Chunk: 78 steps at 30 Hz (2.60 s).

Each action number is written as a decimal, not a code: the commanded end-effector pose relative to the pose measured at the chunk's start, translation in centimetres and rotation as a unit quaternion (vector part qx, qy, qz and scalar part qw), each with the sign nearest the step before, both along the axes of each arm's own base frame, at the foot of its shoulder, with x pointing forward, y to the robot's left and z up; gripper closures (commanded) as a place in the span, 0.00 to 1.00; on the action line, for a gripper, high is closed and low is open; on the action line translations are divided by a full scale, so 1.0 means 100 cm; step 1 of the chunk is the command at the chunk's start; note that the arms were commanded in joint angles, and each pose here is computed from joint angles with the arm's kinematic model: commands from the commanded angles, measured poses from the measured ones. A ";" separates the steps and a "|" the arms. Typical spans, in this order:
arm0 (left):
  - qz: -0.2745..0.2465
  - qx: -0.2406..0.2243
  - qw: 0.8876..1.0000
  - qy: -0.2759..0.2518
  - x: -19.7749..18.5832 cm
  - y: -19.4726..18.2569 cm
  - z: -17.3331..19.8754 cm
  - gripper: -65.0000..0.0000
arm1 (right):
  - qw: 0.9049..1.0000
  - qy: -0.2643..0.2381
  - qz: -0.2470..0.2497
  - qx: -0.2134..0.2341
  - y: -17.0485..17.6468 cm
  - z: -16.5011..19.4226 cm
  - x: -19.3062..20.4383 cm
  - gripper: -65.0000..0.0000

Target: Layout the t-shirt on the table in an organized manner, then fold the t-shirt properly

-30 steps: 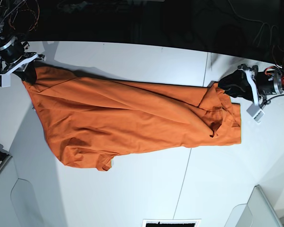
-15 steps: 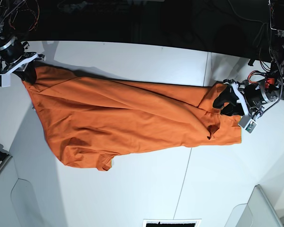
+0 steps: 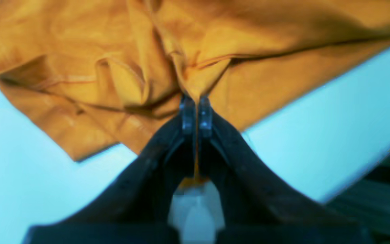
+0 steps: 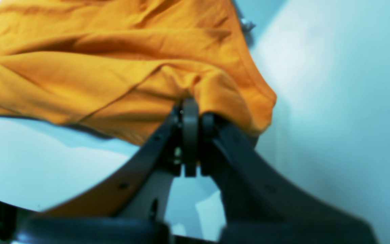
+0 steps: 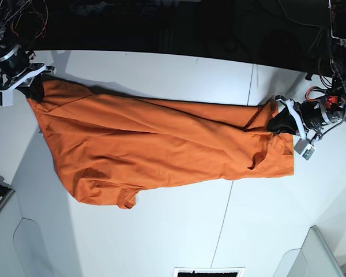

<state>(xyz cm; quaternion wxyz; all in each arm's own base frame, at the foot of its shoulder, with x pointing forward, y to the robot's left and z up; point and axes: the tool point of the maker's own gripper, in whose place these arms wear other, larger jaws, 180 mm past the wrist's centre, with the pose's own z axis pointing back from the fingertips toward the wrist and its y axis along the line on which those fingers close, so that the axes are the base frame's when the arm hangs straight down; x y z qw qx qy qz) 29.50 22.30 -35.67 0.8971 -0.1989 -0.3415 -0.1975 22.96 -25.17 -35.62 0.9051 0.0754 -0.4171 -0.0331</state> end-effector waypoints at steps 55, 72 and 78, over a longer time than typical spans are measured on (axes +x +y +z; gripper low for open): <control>0.087 -0.028 0.993 -0.078 0.018 0.063 0.045 0.60 | 0.989 -0.126 0.060 0.042 0.045 0.040 0.175 1.00; 0.080 0.036 0.996 0.034 0.059 0.046 -0.056 0.66 | 0.985 0.016 0.148 -0.082 0.075 -0.032 0.192 1.00; 0.050 0.094 0.994 -0.019 0.118 0.016 -0.034 0.66 | 0.989 0.022 0.101 -0.108 0.037 -0.028 0.194 1.00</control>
